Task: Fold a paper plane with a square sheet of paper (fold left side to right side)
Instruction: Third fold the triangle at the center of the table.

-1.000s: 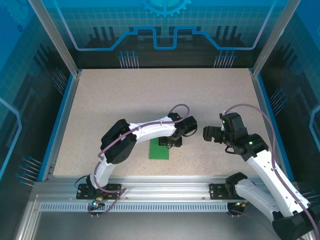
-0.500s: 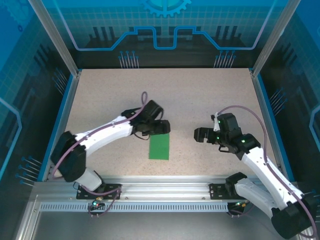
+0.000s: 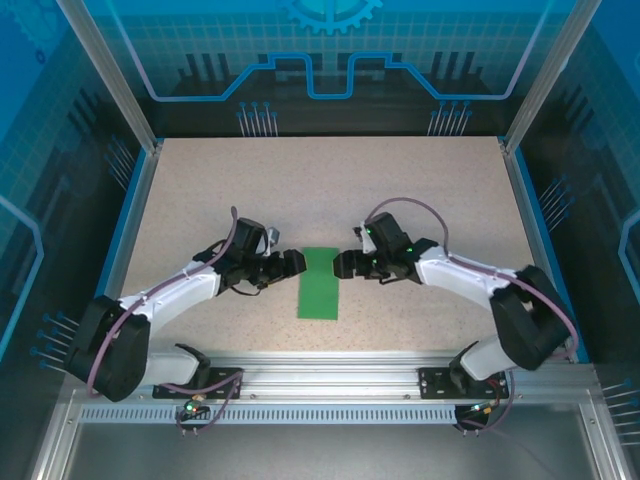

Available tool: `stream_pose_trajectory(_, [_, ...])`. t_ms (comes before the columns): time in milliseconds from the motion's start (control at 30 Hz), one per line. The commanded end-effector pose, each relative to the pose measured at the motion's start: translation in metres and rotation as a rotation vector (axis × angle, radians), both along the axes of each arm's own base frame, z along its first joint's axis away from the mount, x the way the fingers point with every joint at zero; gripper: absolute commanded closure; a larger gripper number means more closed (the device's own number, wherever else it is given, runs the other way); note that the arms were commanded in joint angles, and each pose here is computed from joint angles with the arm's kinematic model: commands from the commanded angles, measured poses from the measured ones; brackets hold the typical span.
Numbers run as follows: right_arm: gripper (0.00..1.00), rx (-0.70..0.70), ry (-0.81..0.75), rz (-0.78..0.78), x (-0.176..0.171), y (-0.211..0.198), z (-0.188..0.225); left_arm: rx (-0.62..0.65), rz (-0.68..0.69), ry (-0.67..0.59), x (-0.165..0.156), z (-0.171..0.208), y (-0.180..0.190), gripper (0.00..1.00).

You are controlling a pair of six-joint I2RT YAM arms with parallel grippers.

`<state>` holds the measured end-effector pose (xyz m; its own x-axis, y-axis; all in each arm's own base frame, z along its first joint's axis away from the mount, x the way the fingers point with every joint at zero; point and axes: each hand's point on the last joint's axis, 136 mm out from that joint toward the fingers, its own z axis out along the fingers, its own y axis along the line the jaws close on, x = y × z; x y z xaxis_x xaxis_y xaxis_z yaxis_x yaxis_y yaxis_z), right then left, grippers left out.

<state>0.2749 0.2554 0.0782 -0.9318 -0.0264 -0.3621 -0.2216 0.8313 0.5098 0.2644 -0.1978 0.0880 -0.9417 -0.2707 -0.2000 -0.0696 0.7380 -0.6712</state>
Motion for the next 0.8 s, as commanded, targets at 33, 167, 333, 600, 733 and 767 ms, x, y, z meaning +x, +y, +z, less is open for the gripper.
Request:
stream_pose_trajectory(33, [0.32, 0.088, -0.031, 0.042, 0.025, 0.039, 0.008, -0.115, -0.058, 0.005, -0.005, 0.002, -0.015, 0.19])
stream_pose_trajectory(167, [0.40, 0.048, -0.012, 0.039, 0.037, 0.046, -0.010, -0.109, -0.063, 0.041, -0.009, -0.008, -0.015, 0.19])
stream_pose_trajectory(333, [0.43, 0.021, 0.012, 0.061, 0.048, 0.055, -0.026, -0.089, -0.065, 0.090, -0.013, -0.022, -0.013, 0.19])
stream_pose_trajectory(600, [0.44, -0.047, 0.024, 0.056, 0.053, 0.049, -0.038, -0.098, -0.084, 0.129, -0.018, -0.030, -0.016, 0.20])
stream_pose_trajectory(733, [0.44, -0.070, 0.040, 0.057, 0.051, 0.046, -0.047, -0.103, -0.087, 0.157, -0.018, -0.036, -0.018, 0.20])
stream_pose_trajectory(767, [0.44, -0.070, 0.043, 0.059, 0.051, 0.046, -0.048, -0.105, -0.089, 0.164, -0.019, -0.038, -0.019, 0.20])
